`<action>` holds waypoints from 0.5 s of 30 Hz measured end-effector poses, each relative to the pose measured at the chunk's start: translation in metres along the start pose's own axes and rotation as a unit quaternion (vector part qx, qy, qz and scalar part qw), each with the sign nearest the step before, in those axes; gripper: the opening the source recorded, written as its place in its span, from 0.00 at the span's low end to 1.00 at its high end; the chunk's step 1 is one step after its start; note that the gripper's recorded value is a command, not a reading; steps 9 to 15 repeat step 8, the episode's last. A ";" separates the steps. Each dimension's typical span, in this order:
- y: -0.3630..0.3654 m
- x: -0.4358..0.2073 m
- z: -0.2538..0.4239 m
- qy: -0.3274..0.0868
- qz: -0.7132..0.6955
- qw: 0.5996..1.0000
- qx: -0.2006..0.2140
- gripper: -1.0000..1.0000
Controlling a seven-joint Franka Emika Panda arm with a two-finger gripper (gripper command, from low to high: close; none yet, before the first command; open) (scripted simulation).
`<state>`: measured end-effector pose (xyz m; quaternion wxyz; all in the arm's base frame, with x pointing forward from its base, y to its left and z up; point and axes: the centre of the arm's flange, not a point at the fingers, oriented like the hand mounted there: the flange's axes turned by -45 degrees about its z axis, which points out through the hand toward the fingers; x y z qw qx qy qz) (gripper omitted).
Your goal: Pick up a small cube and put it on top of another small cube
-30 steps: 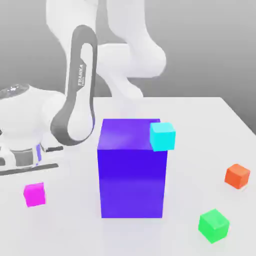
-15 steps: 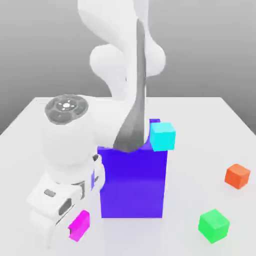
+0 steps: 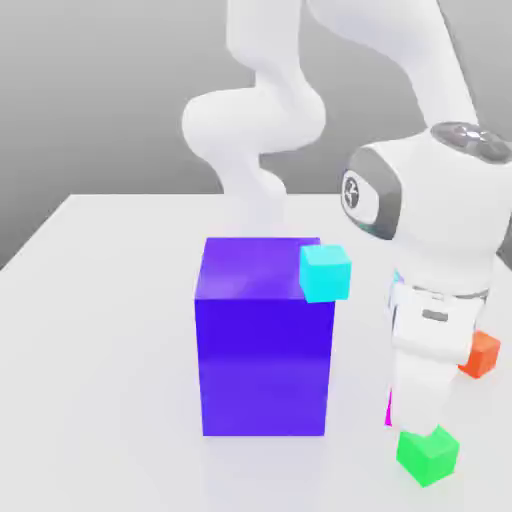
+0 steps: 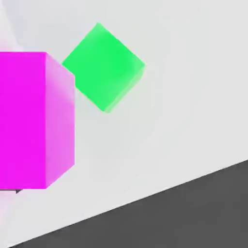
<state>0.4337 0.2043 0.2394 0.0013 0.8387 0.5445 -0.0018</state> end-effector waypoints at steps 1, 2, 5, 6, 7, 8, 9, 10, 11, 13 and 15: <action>-0.005 0.004 0.008 0.001 0.001 1.000 0.000 0.00; -0.007 0.006 0.019 0.002 0.002 1.000 0.001 0.00; -0.010 0.007 0.055 0.002 0.003 1.000 0.001 1.00; -0.010 0.007 0.055 0.002 0.003 1.000 0.001 1.00; -0.010 0.007 0.055 0.002 0.003 1.000 0.001 1.00; -0.010 0.006 0.055 0.002 0.003 1.000 0.001 1.00; -0.010 0.006 0.055 0.002 0.003 1.000 0.001 1.00; -0.010 0.006 0.055 0.002 0.003 1.000 0.001 1.00; -0.010 0.006 0.055 0.002 0.003 1.000 0.001 1.00; -0.010 0.006 0.055 0.002 0.003 1.000 0.001 1.00; -0.010 0.006 0.055 0.002 0.003 1.000 0.001 1.00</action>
